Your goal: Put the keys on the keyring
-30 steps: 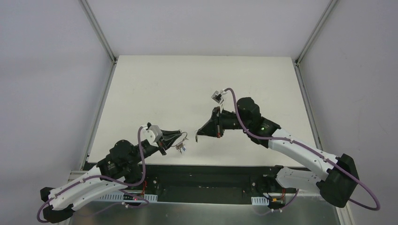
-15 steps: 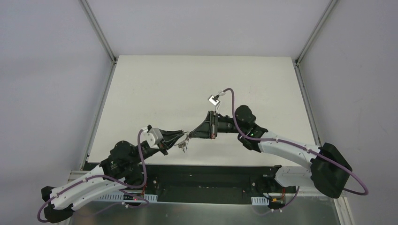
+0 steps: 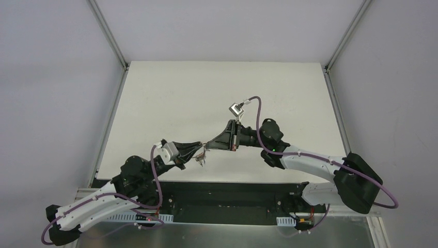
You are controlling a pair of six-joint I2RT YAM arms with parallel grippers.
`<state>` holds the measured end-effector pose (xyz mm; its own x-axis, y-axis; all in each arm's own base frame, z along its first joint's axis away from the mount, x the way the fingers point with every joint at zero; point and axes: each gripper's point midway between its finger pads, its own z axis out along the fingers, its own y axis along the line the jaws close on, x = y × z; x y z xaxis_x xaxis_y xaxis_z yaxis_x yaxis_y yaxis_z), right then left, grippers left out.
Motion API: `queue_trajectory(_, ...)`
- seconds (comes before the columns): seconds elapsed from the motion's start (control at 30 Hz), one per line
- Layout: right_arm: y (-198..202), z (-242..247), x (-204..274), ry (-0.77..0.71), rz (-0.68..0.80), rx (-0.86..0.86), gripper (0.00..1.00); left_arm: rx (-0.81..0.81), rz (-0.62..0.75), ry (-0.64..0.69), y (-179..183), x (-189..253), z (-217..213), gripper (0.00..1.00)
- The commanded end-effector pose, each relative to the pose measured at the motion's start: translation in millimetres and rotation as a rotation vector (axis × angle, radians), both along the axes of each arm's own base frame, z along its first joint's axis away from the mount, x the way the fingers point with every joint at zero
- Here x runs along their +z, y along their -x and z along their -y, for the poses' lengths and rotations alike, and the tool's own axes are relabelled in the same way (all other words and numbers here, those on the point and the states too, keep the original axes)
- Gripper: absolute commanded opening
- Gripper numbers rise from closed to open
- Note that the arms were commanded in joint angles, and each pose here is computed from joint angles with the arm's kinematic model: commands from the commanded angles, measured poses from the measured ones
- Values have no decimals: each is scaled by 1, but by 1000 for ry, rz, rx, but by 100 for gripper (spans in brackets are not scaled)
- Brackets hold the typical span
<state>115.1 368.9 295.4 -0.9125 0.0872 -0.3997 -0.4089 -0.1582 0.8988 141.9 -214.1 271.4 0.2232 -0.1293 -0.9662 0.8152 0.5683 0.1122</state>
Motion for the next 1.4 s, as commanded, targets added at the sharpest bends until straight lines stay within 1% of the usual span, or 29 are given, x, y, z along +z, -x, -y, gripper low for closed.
queue_trajectory(0.0, 0, 0, 20, -94, 5, -7, 0, -10, 80, 82, 5, 27, -5, 0)
queue_trajectory(0.5, 5, -13, 13, -62, -15, 19, 0, -8, 77, 107, 8, 31, -11, 0)
queue_trajectory(1.37, 0, -16, 23, -85, -40, 15, 0, -92, 104, 64, 22, 26, -3, 0)
